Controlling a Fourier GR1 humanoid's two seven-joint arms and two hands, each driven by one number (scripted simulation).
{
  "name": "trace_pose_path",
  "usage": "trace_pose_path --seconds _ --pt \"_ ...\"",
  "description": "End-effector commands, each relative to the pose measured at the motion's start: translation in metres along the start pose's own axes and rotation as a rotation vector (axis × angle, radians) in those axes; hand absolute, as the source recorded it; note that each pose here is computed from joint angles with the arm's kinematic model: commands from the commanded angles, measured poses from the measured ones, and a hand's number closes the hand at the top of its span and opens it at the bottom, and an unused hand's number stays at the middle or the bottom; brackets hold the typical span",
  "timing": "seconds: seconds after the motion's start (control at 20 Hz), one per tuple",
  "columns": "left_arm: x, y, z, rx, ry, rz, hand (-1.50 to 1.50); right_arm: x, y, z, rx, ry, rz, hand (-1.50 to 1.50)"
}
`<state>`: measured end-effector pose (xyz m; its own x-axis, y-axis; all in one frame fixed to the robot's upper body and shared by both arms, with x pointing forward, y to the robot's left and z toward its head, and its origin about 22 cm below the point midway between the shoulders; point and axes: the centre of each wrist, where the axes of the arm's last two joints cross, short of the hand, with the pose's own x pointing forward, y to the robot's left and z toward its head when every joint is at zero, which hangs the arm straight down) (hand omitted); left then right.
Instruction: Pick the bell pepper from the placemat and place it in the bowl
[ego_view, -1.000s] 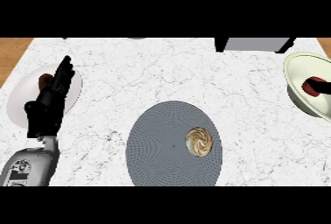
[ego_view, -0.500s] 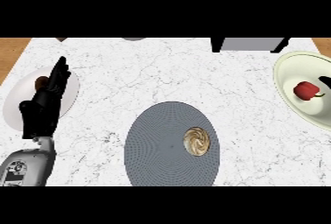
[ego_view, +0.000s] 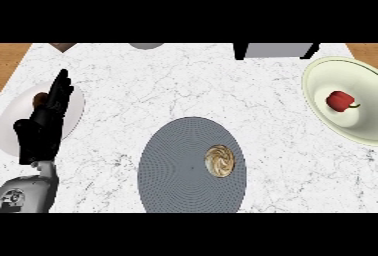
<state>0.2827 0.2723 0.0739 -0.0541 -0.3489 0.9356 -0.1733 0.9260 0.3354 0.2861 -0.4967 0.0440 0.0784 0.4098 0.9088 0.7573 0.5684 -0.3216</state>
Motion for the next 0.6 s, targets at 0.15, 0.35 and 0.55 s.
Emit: trace_pose_path --seconds 0.15,0.35,0.55 --pt "-0.009 0.000 0.011 0.013 -0.009 -0.002 0.00 -0.007 -0.051 0.047 0.078 -0.026 -0.063 -1.50" --pt "0.002 -0.001 -0.001 -0.003 -0.009 0.014 0.00 -0.014 -0.064 0.082 0.106 -0.063 -0.092 -1.50" --pt "0.003 -0.001 0.007 -0.003 -0.006 0.008 0.00 0.001 -0.069 0.100 0.112 -0.059 -0.082 -1.50"
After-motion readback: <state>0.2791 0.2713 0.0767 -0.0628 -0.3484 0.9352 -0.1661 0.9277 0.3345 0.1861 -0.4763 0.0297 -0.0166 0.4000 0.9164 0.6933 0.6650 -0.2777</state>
